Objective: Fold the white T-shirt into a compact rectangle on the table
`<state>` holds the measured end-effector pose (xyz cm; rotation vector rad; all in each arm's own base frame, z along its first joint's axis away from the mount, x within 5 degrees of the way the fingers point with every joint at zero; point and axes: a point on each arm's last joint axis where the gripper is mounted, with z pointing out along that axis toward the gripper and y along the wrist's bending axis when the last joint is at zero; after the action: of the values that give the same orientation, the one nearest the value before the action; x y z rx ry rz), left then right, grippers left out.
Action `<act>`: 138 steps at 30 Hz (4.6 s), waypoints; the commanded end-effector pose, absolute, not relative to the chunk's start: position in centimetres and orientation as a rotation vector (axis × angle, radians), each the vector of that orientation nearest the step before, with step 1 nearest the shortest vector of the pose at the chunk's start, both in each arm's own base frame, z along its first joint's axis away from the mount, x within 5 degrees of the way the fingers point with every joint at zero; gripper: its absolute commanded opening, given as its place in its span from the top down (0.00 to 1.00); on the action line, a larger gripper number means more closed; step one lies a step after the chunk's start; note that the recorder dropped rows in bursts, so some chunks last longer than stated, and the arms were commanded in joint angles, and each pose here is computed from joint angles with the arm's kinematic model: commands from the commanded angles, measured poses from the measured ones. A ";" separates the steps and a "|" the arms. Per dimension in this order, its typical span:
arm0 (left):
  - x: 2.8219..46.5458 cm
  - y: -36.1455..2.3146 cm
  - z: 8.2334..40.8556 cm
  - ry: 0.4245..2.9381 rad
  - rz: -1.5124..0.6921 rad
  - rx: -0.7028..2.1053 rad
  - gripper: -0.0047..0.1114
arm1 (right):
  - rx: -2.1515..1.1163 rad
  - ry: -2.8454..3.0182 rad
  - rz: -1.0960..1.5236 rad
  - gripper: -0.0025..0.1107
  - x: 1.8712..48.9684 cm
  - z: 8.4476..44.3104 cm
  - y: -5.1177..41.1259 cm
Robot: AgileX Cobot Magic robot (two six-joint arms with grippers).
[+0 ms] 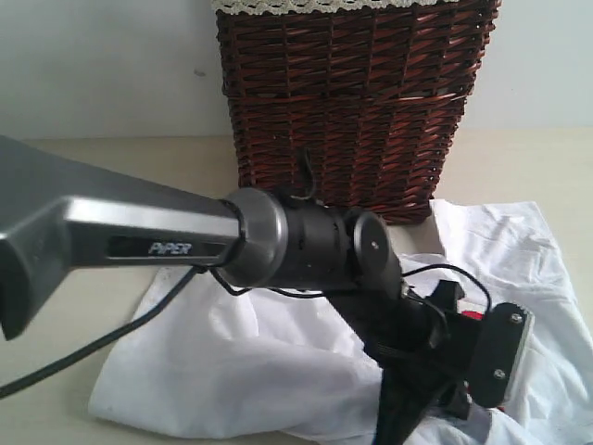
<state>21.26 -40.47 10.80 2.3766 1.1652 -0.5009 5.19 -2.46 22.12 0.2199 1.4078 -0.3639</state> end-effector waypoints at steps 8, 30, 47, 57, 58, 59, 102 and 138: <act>24.9 -42.9 18.6 1.469 -0.508 1.752 0.96 | 0.210 1.417 -0.366 0.98 5.3 22.0 -2.4; 31.6 -19.9 15.8 2.121 -0.406 1.547 0.96 | 0.212 1.417 -0.365 0.98 5.3 22.0 -2.4; 34.8 -20.2 6.0 1.824 -0.159 1.935 0.96 | 0.212 1.417 -0.365 0.98 5.3 22.0 -2.4; 36.8 -20.3 8.2 1.933 -0.166 1.689 0.96 | 0.187 1.444 -0.338 0.98 5.4 21.7 -2.2; 37.2 -19.9 9.7 1.973 -0.187 1.588 0.96 | 0.187 1.444 -0.338 0.98 5.4 21.7 -2.2; 37.3 -19.6 10.8 2.008 -0.216 1.510 0.96 | 0.187 1.444 -0.338 0.98 5.4 21.7 -2.2; 23.0 -24.9 11.1 1.442 -0.452 2.258 0.75 | 0.187 1.444 -0.338 0.98 5.4 21.7 -2.2; 26.1 -24.9 12.8 1.623 -0.178 1.940 0.58 | 0.187 1.444 -0.338 0.98 5.4 21.7 -2.2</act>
<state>25.86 -24.84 12.33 2.0029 1.5842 -0.1712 5.33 -2.17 21.89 0.1941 1.4360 -0.3357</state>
